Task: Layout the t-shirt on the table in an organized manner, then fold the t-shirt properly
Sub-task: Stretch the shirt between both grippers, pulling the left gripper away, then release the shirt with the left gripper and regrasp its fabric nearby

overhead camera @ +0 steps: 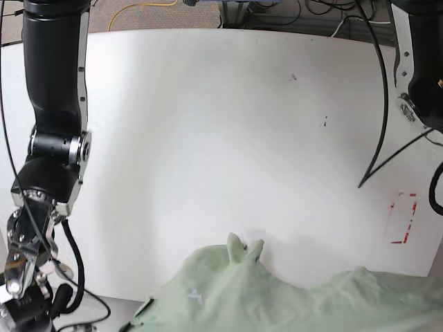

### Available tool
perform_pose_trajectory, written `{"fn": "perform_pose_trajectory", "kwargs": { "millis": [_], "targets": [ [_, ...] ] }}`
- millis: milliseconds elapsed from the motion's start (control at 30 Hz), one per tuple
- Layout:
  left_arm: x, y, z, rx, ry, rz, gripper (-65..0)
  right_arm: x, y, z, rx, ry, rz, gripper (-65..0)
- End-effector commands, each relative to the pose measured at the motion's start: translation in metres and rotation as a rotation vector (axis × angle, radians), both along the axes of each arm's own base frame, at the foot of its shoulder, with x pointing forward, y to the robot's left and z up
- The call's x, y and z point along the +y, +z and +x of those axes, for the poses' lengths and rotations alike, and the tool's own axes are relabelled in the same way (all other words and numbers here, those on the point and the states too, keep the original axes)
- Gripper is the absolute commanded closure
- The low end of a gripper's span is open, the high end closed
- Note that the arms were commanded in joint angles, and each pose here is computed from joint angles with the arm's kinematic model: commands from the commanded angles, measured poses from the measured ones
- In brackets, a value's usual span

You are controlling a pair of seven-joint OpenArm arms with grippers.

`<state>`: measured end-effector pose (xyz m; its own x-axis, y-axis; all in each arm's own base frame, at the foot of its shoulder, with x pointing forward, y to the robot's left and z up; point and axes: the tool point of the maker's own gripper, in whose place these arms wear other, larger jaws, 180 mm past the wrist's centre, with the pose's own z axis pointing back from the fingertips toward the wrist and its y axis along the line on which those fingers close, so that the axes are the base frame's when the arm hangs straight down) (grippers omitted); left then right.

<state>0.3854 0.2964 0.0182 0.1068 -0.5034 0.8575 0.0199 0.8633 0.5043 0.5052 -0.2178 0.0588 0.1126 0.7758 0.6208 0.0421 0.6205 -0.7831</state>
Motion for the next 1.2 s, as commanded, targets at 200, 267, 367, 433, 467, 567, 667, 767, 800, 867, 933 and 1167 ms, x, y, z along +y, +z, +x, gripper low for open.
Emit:
{"fn": "perform_pose_trajectory", "kwargs": {
  "millis": [200,267,367,433,467,567,667,767,800,867,933,1167],
  "targets": [
    [0.024,-0.087,-0.015,0.233,0.092,0.002,0.0,-0.037,-0.091,-0.048,0.095,-0.133,-0.032,-0.2],
    [0.026,-0.11,-0.021,0.294,0.097,0.001,0.0,-0.038,-0.117,-0.061,0.133,-0.14,-0.033,-0.2],
    [0.032,-0.146,-0.036,0.388,0.116,-0.008,0.0,-0.041,-0.163,-0.081,0.222,-0.15,-0.03,-0.2],
    [0.036,-0.165,-0.046,0.441,0.13,-0.012,0.0,-0.041,-0.191,-0.093,0.276,-0.152,-0.018,-0.2],
    [0.04,-0.179,-0.055,0.48,0.142,-0.016,0.0,-0.045,-0.21,-0.105,0.314,-0.168,-0.004,-0.2],
    [0.043,-0.205,-0.071,0.562,0.147,-0.006,0.0,-0.051,-0.251,-0.128,0.404,-0.195,0.045,-0.2],
    [0.043,-0.228,-0.086,0.638,0.138,0.019,0.0,-0.055,-0.286,-0.15,0.484,-0.223,0.086,-0.2],
    [0.046,-0.245,-0.102,0.698,0.151,0.019,0.0,-0.056,-0.317,-0.172,0.563,-0.247,0.12,-0.2],
    [0.048,-0.249,-0.106,0.711,0.155,0.018,0.0,-0.055,-0.325,-0.178,0.583,-0.25,0.132,-0.2],
    [0.048,-0.259,-0.114,0.735,0.151,0.015,0.0,-0.051,-0.342,-0.191,0.625,-0.252,0.156,-0.2],
    [0.046,-0.266,-0.121,0.755,0.143,0.015,0.0,-0.047,-0.355,-0.201,0.656,-0.259,0.175,-0.2],
    [0.03,-0.288,-0.129,0.781,0.112,-0.042,0.0,-0.044,-0.37,-0.214,0.701,-0.261,0.185,-0.2]
  ]
}}
